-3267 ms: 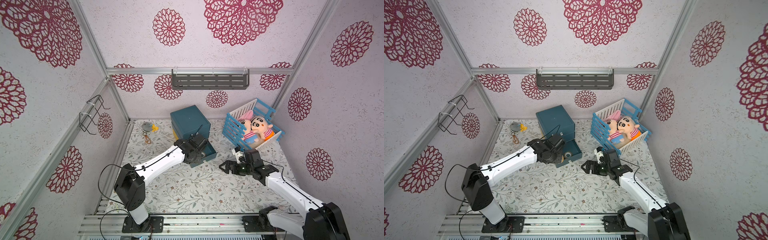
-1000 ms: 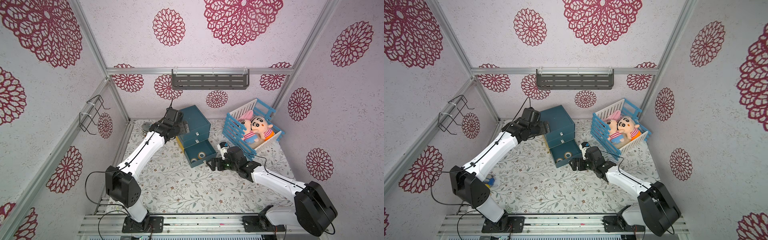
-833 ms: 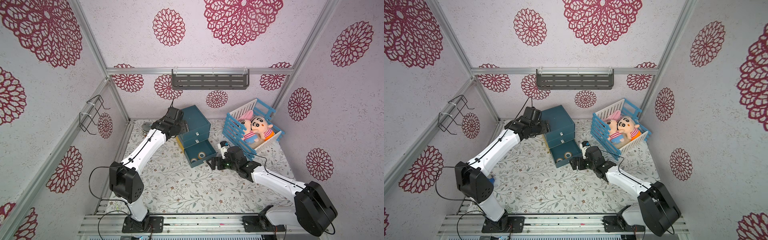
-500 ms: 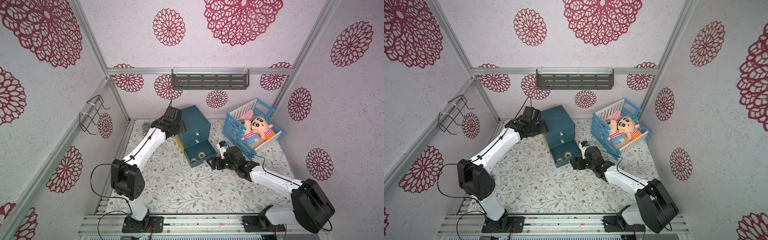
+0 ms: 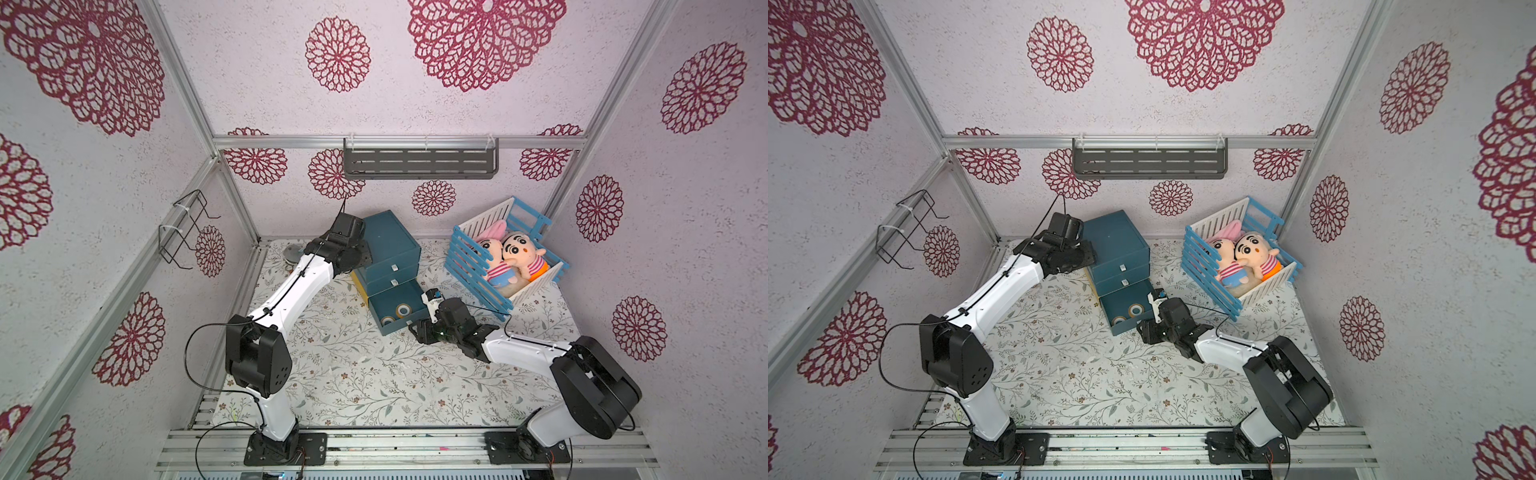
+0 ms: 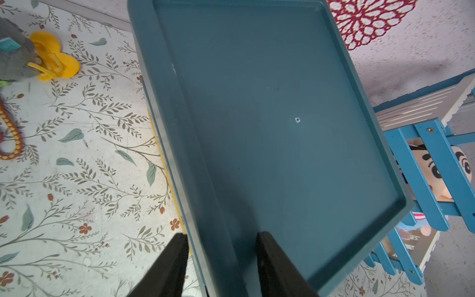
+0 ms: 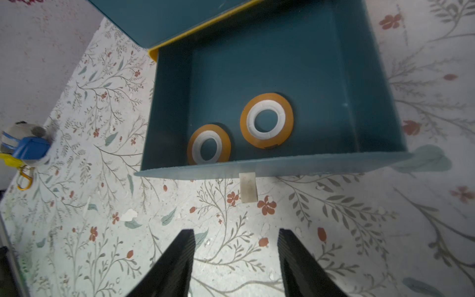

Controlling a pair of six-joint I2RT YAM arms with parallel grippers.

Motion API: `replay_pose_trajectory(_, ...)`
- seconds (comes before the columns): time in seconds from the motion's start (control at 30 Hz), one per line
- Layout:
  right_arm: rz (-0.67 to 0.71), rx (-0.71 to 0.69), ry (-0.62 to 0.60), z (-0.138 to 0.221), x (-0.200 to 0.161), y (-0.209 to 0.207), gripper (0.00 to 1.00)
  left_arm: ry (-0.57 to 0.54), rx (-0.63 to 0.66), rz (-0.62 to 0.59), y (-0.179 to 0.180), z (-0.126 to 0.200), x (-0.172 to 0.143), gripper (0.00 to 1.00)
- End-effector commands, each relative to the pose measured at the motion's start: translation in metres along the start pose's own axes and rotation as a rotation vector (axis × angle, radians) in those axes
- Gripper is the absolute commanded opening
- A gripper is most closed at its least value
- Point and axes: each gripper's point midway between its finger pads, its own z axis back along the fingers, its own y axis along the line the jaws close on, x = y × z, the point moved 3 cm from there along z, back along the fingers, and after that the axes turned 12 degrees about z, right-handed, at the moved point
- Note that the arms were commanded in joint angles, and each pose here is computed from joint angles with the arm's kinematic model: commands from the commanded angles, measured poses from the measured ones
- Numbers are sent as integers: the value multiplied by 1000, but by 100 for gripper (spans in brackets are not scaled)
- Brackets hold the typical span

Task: Place the transparent tape into the drawer according to color
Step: Close the drawer in the storage box.

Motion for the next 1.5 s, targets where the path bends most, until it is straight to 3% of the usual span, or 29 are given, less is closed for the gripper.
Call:
replay_pose_trajectory(0.0,41,-29,-72,-5,18,4,56,16,11,-4,3,-7,2,49)
replay_pose_trajectory(0.43,65,-101,-122,-20,23,3,56,30,10,-9,5,-5,2,48)
replay_pose_trajectory(1.47,103,-158,-279,-44,73,2,56,62,-8,-27,4,-3,-3,47)
